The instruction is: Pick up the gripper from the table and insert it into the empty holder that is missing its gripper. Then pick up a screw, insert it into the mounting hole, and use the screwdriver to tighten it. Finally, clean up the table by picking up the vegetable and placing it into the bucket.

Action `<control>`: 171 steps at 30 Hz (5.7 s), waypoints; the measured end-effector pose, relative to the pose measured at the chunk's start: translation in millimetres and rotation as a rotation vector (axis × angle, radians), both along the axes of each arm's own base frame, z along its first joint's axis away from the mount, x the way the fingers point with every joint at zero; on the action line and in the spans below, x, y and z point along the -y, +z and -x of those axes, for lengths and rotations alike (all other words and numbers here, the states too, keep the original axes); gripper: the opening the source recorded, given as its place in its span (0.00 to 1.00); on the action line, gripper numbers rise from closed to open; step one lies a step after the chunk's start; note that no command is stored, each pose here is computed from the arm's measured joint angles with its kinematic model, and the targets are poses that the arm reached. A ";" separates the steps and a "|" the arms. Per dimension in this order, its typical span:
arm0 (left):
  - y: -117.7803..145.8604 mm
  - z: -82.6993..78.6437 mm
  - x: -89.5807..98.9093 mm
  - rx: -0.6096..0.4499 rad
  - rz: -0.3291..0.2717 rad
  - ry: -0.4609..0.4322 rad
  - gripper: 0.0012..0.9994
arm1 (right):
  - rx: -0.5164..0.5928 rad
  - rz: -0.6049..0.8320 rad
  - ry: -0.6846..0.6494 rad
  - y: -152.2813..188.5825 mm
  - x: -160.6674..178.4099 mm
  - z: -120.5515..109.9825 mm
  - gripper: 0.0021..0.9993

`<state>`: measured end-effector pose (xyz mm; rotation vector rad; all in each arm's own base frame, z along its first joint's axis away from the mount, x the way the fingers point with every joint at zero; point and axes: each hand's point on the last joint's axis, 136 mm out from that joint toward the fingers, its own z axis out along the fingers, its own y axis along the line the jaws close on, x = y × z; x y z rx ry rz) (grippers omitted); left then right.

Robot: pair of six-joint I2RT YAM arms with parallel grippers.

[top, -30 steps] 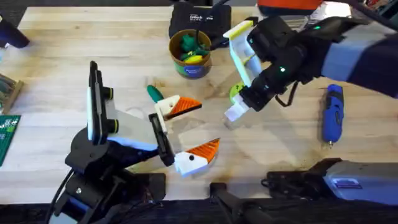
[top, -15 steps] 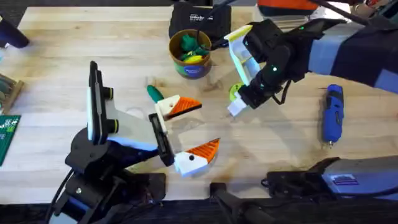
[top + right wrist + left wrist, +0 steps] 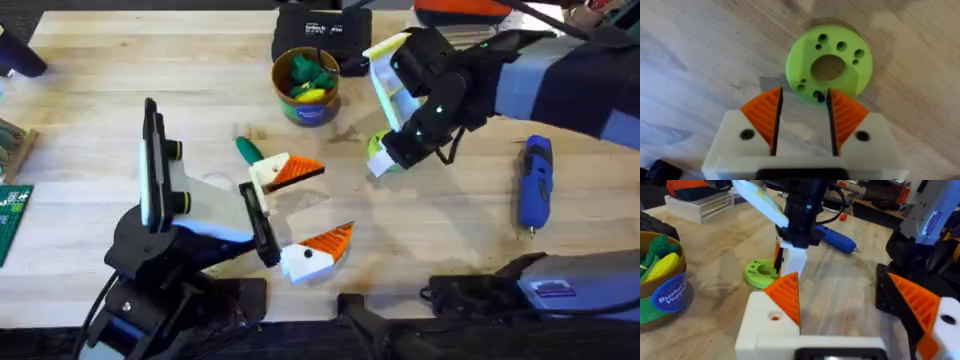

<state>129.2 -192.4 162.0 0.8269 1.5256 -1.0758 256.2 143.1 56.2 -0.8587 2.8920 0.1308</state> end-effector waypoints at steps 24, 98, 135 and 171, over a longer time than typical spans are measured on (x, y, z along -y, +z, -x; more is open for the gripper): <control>0.0 0.0 0.0 0.000 0.000 0.000 0.99 | 0.025 0.040 -0.033 -1.1 6.9 -5.8 0.31; 0.0 0.0 0.0 0.000 0.000 0.000 0.99 | -0.024 -0.284 0.227 195.1 -150.3 19.2 0.01; 0.0 0.0 0.0 0.000 0.000 0.000 0.99 | -0.076 -0.289 0.379 176.8 -201.8 60.4 0.01; -0.1 0.0 0.0 -0.001 0.000 0.000 0.99 | -0.096 -0.261 0.378 163.2 -205.5 58.2 0.01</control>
